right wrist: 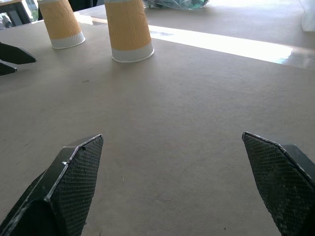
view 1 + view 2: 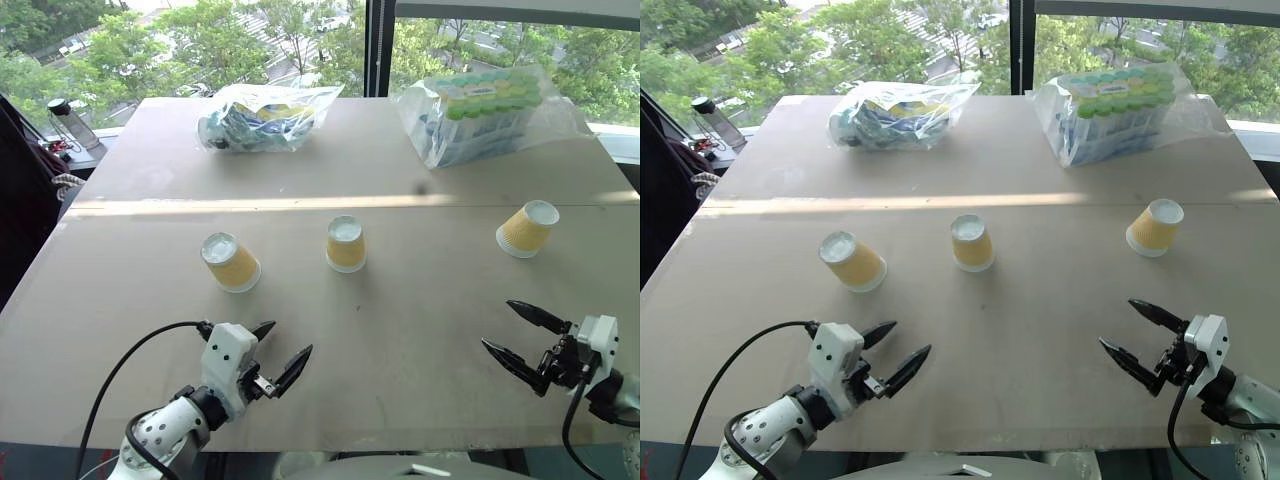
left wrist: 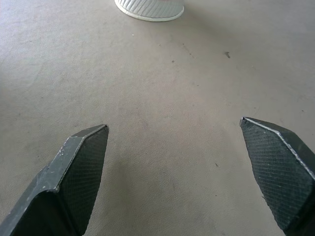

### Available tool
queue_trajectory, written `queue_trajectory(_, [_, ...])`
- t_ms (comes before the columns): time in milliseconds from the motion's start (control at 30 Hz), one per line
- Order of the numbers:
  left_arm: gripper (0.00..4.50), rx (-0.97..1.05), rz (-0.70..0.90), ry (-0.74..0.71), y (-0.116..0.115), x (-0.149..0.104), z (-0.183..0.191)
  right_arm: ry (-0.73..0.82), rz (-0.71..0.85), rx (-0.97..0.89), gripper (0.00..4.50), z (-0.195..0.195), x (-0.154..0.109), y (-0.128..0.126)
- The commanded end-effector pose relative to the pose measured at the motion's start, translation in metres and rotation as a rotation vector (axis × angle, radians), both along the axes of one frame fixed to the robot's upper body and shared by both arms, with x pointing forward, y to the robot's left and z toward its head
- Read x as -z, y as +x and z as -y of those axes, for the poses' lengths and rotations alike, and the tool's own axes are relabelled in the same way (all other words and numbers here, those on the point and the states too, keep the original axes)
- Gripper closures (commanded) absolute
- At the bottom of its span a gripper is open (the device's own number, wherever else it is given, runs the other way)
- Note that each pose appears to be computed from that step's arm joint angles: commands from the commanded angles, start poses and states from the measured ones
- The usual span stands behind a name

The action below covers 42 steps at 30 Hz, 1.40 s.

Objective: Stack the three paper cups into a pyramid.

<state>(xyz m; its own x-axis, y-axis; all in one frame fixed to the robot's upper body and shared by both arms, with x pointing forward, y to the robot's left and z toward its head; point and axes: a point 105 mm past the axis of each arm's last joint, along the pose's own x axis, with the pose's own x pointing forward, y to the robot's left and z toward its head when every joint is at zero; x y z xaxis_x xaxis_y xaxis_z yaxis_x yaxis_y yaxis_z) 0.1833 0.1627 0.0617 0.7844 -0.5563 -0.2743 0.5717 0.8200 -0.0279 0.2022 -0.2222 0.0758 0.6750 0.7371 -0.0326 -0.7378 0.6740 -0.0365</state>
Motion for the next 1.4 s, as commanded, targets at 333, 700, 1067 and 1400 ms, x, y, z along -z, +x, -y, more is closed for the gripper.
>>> queue_trajectory(333, [0.1, 0.039, 0.071, 0.009, -0.007, -0.006, -0.004, -0.006, 0.034, -0.01, 0.0, -0.001, -0.004, 0.003])
queue_trajectory(700, [0.1, 0.049, 0.08, 0.009, -0.008, -0.002, -0.005, -0.009, 0.027, -0.011, 0.0, -0.001, -0.002, 0.003])
queue_trajectory(1067, [0.1, 0.085, 0.157, -0.029, -0.01, -0.011, -0.007, 0.007, 0.047, -0.126, 0.0, -0.04, -0.006, 0.024])
queue_trajectory(1400, [0.1, 0.166, 0.322, -0.05, -0.018, -0.049, -0.031, 0.054, 0.123, -0.198, 0.0, -0.173, -0.045, 0.111])
